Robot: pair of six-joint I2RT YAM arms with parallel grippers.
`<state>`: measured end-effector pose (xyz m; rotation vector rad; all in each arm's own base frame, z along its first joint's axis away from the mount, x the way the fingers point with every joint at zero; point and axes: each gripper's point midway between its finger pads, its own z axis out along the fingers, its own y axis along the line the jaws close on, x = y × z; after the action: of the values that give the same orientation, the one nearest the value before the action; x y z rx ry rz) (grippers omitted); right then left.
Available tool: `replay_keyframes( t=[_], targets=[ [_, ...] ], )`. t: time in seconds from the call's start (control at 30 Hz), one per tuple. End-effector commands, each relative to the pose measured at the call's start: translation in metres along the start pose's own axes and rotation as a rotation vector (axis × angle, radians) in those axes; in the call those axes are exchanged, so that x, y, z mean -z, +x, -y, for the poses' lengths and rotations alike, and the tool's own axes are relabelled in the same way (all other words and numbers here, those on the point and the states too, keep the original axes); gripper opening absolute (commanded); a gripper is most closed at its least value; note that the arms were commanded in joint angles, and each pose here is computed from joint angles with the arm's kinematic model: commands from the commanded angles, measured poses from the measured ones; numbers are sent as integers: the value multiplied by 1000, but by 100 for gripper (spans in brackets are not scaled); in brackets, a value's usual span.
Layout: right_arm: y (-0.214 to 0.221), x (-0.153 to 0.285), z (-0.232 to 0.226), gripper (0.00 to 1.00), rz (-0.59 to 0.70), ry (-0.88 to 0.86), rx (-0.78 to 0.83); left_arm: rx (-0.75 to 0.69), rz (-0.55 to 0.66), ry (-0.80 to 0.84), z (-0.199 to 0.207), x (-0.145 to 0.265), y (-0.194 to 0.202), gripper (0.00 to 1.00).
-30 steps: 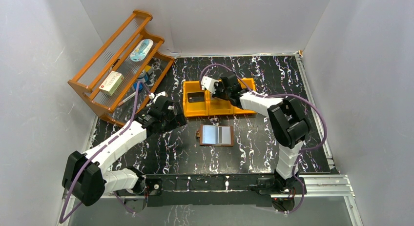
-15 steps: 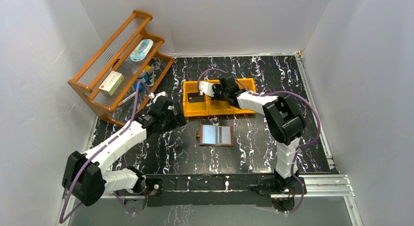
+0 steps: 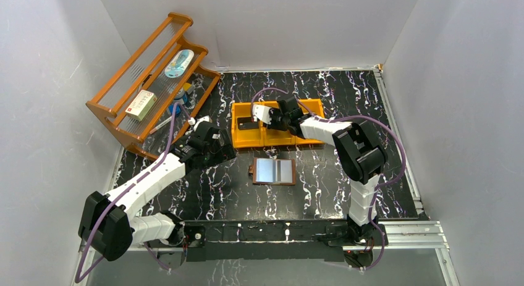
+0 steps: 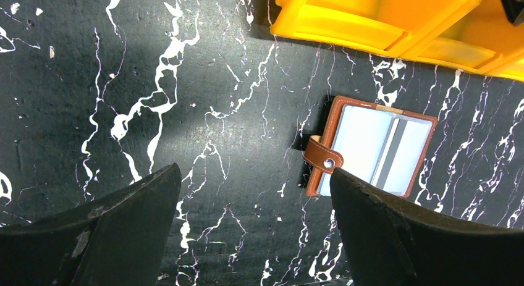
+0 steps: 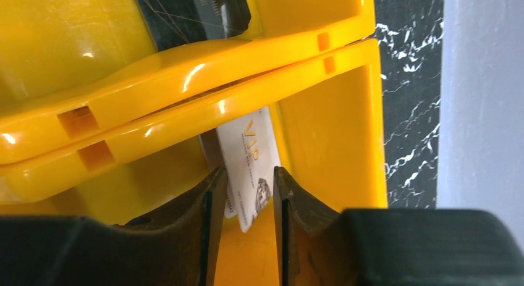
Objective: Take the credit cards out of the card holder
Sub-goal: Place the credit card in the storage box, then remove the credit card from the card holder.
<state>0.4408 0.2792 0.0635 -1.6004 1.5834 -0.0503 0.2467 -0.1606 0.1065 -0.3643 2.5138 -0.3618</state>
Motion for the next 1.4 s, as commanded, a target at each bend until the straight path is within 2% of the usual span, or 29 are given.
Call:
replay_keyframes(
  t=[0.0,0.23,0.37,0.47,0.53,0.63,0.87,1.07,1.17,1.23,1.37],
  targets=[
    [-15,17,15,45,43,45,-85,-1,12,-1,-3,7,-3,89],
    [-36,30,45,49,112,157,-325,1,7,6,-1,7,-2,89],
    [-52,48,58,41,151,211,-635,-4,1,6,1,6,-3,89],
    [-60,61,42,35,165,149,-859,-6,-5,6,2,4,-2,89],
    [-63,74,32,36,170,131,-1012,-9,-11,11,4,3,-2,89],
    [-65,94,17,43,149,101,-1161,-15,-11,20,6,4,-3,90],
    [-57,140,-23,49,37,30,-1352,-23,-13,114,24,5,-5,93],
    [-33,152,-85,49,-96,-54,-1552,-78,-118,292,60,-3,10,93],
    [-32,153,-108,46,-106,-124,-1610,-111,-201,336,71,-11,21,89],
    [-30,153,-117,45,-119,-144,-1646,-124,-239,360,79,-14,25,82],
    [-27,149,-133,41,-149,-185,-1681,-156,-245,419,97,-9,24,78]
  ],
)
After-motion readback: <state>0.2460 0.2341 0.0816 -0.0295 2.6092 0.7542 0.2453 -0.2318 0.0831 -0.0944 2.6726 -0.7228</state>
